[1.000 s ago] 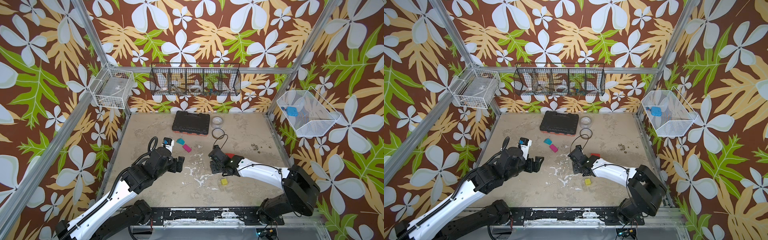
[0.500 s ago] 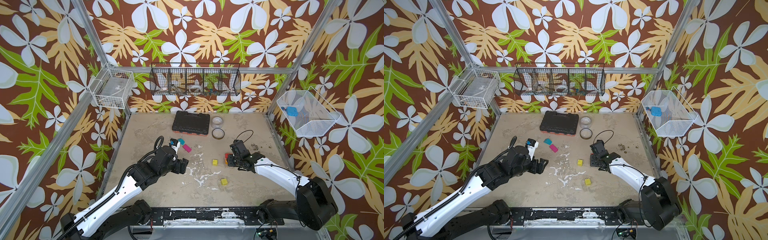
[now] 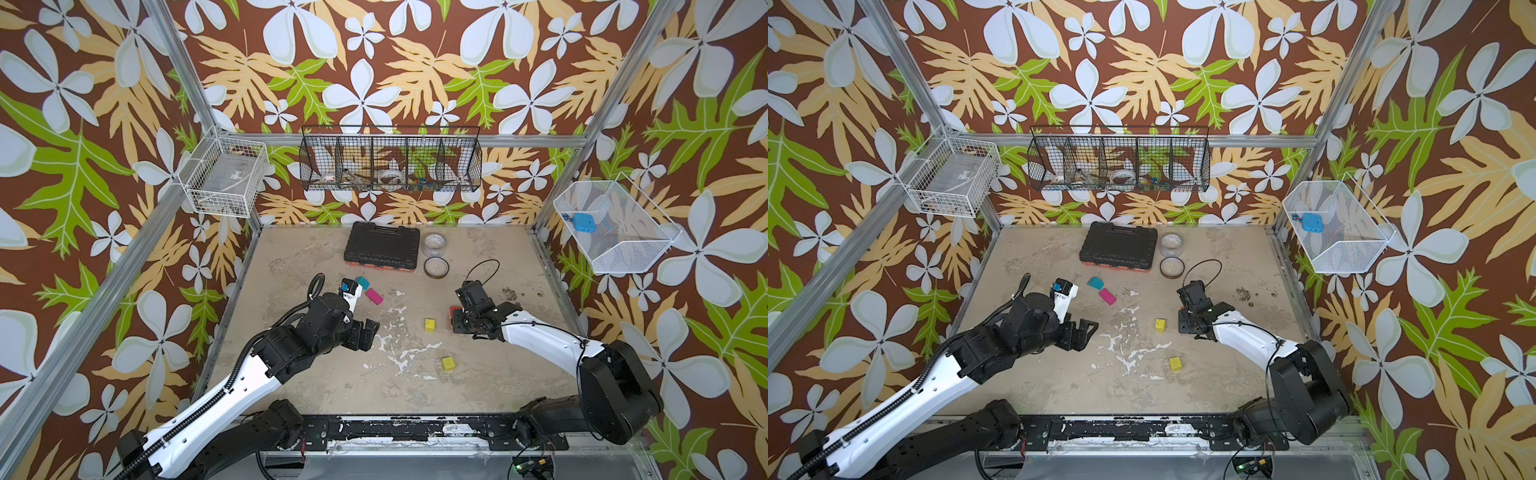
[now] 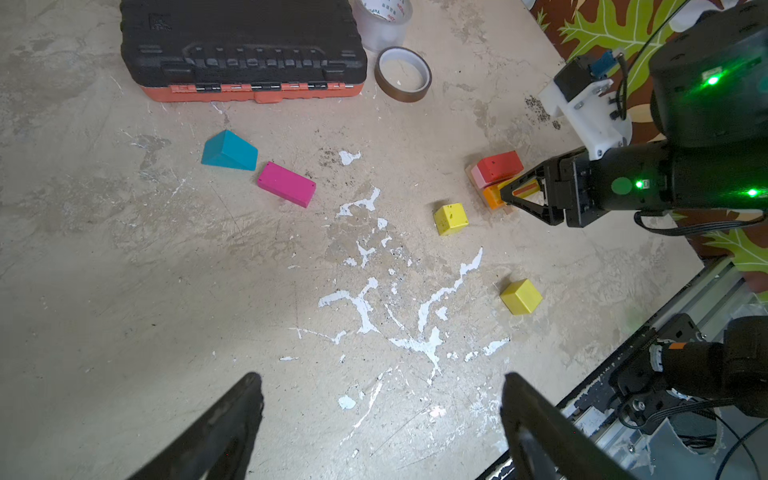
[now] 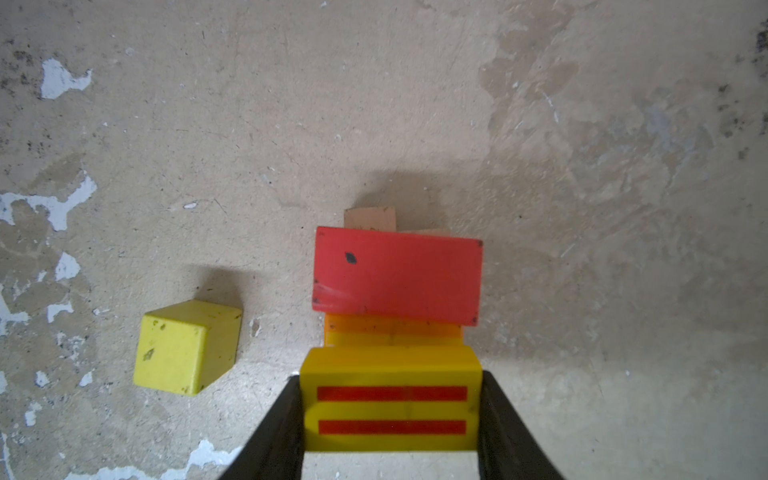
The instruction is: Build the wood block tower
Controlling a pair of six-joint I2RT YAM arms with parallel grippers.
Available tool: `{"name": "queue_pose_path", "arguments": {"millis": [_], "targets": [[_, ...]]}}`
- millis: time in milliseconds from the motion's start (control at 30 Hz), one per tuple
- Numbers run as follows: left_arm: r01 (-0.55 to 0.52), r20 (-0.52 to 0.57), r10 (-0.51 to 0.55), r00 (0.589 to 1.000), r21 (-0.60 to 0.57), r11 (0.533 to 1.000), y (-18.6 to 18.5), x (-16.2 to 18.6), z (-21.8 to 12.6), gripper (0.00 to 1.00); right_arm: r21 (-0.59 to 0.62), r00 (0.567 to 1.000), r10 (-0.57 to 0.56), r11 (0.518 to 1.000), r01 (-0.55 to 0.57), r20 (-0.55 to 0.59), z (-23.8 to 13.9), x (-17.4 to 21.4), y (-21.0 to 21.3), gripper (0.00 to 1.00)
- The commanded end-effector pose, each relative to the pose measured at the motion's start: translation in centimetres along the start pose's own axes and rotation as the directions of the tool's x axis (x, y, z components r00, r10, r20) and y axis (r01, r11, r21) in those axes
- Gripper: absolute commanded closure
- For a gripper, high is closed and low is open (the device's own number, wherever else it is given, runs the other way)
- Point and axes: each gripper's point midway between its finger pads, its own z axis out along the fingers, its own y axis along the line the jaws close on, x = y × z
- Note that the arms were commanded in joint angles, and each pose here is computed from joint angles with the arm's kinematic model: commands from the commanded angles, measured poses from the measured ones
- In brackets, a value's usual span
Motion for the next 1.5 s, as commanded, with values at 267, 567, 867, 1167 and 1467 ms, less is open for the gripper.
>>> {"name": "queue_pose_path", "arguments": {"millis": [267,567,867,1167,1467], "targets": [[0.000,0.034,0.000,0.999,0.006,1.000,-0.2,-0.7,-0.2,0.09,0.009,1.000,-0.014,1.000,0.014,0.012,0.5,-0.7,0.1,0.53],[0.000,0.036,0.000,0.999,0.002,1.000,-0.1,-0.7,-0.2,0.09,0.017,1.000,-0.014,1.000,0.014,0.004,0.9,-0.7,-0.1,0.49],[0.000,0.038,-0.001,0.999,0.002,1.000,-0.1,-0.7,-0.3,0.09,0.025,1.000,-0.015,1.000,0.015,0.002,0.9,-0.7,-0.2,0.31],[0.000,0.038,0.000,0.999,0.004,1.000,-0.1,-0.7,-0.3,0.09,0.007,1.000,-0.006,1.000,0.006,0.005,0.4,-0.3,-0.2,0.13],[0.001,0.043,-0.002,0.999,0.004,1.000,-0.1,-0.8,-0.4,0.09,0.020,1.000,-0.006,1.000,0.006,-0.016,1.4,0.5,-0.4,0.13]]}}
